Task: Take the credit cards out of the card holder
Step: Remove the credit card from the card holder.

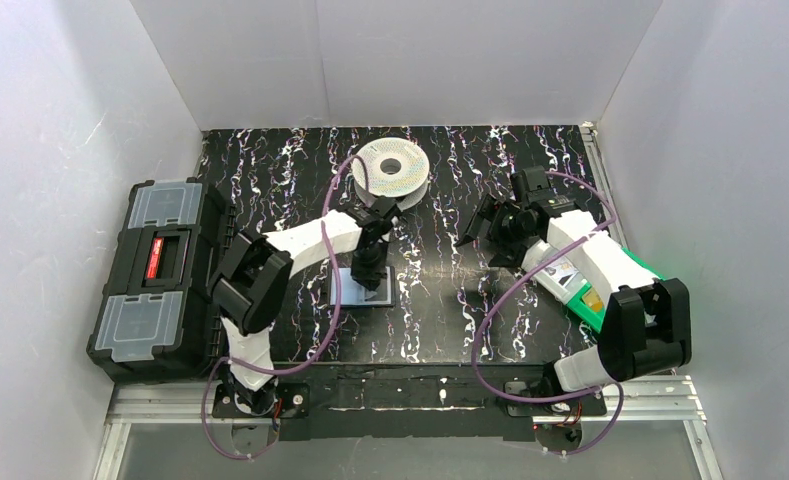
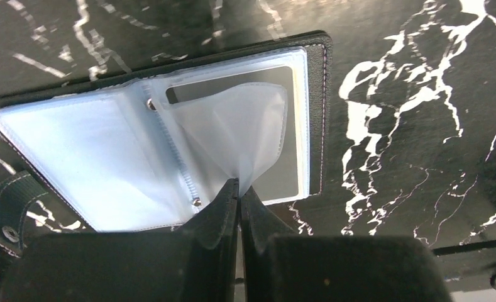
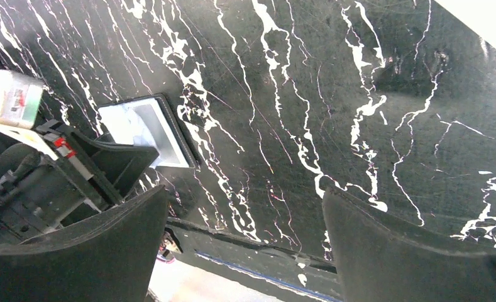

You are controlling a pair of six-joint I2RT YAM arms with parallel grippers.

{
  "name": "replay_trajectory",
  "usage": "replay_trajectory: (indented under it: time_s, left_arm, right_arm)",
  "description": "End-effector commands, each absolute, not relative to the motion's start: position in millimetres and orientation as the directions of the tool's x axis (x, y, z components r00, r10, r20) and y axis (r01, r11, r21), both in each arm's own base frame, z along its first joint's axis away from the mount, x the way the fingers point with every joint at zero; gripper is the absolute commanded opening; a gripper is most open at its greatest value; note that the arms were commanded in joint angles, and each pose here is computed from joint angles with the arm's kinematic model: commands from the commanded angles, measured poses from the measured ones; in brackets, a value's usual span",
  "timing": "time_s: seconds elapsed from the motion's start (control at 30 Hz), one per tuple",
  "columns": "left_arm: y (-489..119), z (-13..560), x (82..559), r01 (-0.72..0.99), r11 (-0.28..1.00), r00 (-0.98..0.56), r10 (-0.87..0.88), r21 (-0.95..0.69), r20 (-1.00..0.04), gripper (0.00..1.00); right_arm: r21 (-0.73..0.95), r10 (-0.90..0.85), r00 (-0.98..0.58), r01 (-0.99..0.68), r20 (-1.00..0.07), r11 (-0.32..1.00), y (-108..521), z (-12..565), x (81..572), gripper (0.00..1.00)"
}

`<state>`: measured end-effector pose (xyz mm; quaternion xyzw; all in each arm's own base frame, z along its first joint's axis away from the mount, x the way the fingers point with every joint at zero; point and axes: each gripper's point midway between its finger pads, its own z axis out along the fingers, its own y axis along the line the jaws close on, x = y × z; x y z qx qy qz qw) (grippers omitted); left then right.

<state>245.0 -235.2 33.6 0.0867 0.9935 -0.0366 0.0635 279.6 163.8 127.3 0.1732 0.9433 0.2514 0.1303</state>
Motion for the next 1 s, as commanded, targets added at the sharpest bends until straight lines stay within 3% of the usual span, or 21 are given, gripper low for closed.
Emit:
replay_trajectory:
  time_s: [0.0, 0.47, 0.97]
  left_arm:
    - [-225.3, 51.7, 241.7, 0.124, 0.981, -0.984, 0.102, -0.149, -0.147, 0.0]
    - [-216.0, 48.4, 238.8, 0.045, 0.961, -0.99, 0.007, -0.274, -0.138, 0.01]
    - [-273.9, 66.5, 228.0, 0.105, 0.857, -0.989, 0.038, -0.505, -0.142, 0.0]
  right_arm:
    - [0.543, 0.384, -0.906, 0.236, -0.176, 0.806, 174.8, 132.4, 287.9, 0.98]
    - [0.527, 0.333, -0.929, 0.204, -0.162, 0.825, 192.7, 124.1, 282.9, 0.98]
    - [0.514, 0.32, -0.934, 0.199, -0.159, 0.835, 193.7, 114.7, 276.0, 0.98]
